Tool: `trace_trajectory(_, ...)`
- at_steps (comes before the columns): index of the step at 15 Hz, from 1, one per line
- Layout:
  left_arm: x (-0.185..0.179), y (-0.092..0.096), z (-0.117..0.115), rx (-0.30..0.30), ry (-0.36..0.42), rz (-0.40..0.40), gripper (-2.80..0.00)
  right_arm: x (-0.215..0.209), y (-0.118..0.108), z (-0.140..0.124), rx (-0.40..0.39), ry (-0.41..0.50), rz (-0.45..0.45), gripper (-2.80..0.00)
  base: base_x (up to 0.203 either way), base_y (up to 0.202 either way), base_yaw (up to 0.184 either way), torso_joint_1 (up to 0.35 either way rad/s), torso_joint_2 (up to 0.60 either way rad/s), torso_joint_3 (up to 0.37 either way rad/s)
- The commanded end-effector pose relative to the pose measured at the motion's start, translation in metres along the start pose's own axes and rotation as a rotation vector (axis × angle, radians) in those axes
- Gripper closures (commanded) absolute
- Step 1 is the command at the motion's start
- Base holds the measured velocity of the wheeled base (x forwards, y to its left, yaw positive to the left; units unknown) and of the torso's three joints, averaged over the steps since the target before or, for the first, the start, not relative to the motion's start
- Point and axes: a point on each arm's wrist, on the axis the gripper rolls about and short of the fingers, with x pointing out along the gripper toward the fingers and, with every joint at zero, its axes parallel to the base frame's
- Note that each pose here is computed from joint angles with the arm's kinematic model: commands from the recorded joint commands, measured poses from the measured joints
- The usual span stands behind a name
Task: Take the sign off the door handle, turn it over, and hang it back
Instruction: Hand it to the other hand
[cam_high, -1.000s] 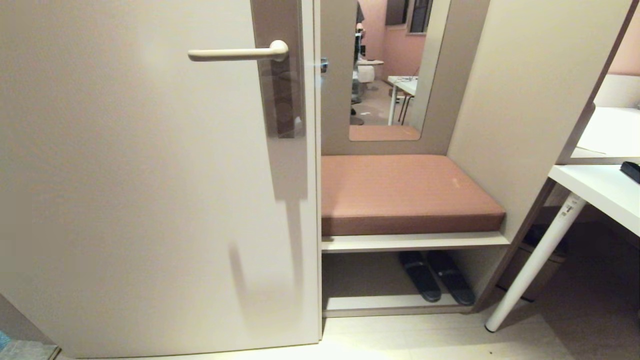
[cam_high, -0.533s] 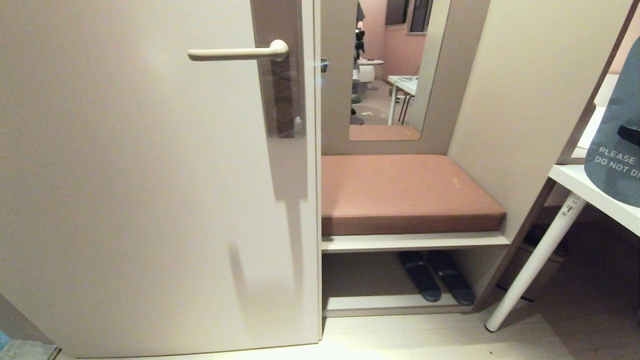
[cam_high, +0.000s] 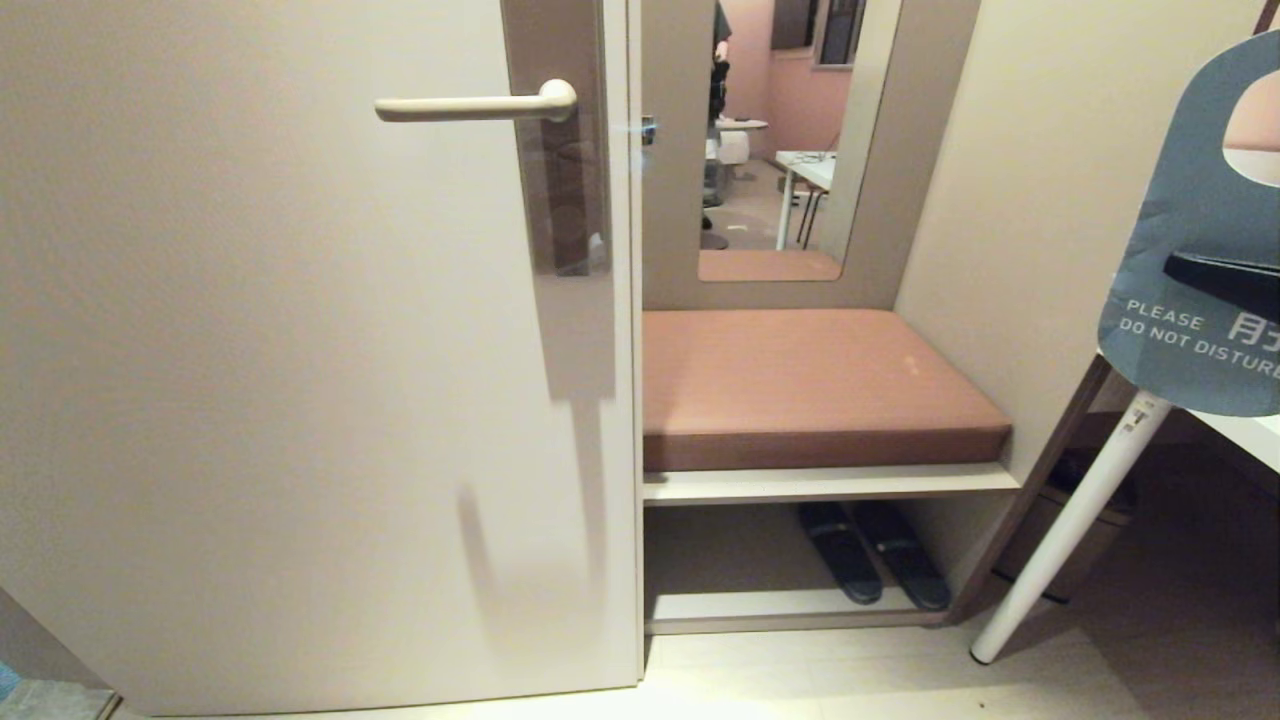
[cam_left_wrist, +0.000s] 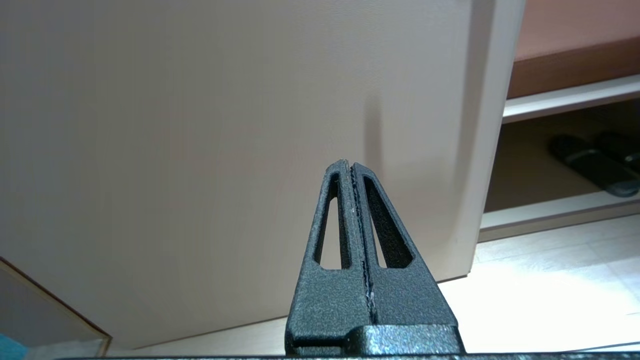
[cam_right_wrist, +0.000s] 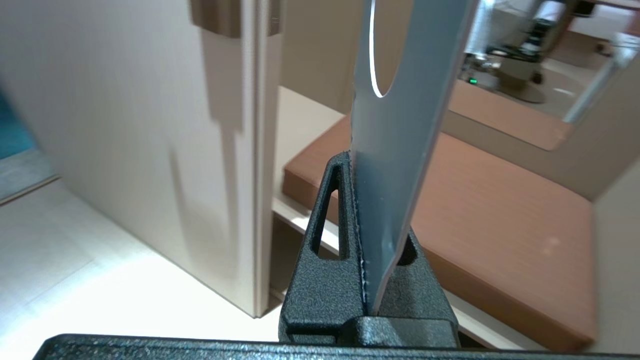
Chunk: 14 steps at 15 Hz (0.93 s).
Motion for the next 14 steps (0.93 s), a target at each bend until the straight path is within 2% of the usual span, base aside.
trace_trajectory(1, 0.000, 0.000, 0.001, 0.013, 0.000, -0.002, 0.00, 0.009, -0.001, -0.001, 0.006, 0.010, 0.027, 0.00, 0.000, 0.000, 0.000, 0.000, 0.00, 0.000)
trace_trajectory(5, -0.002, 0.001, 0.016, 0.025, -0.029, -0.035, 0.00, 0.019, -0.005, 0.003, 0.007, 0.011, 0.040, 0.00, 0.000, 0.000, 0.000, 0.000, 0.00, 0.000)
trace_trajectory(9, 0.005, 0.005, 0.041, 0.017, 0.008, -0.073, 0.00, 0.024, -0.006, 0.001, 0.018, 0.022, 0.051, 0.00, 0.000, 0.000, 0.000, 0.000, 0.00, 0.000)
trace_trajectory(12, 0.018, 0.010, 0.068, -0.011, 0.043, -0.154, 0.00, 0.025, -0.006, 0.001, 0.021, 0.015, 0.050, 0.00, 0.000, 0.000, 0.000, 0.000, 0.00, 0.000)
trace_trajectory(14, 0.032, 0.012, 0.094, -0.071, 0.057, -0.270, 0.00, 0.025, -0.006, 0.001, 0.025, 0.015, 0.050, 0.00, 0.000, 0.000, 0.000, 0.000, 0.00, 0.000)
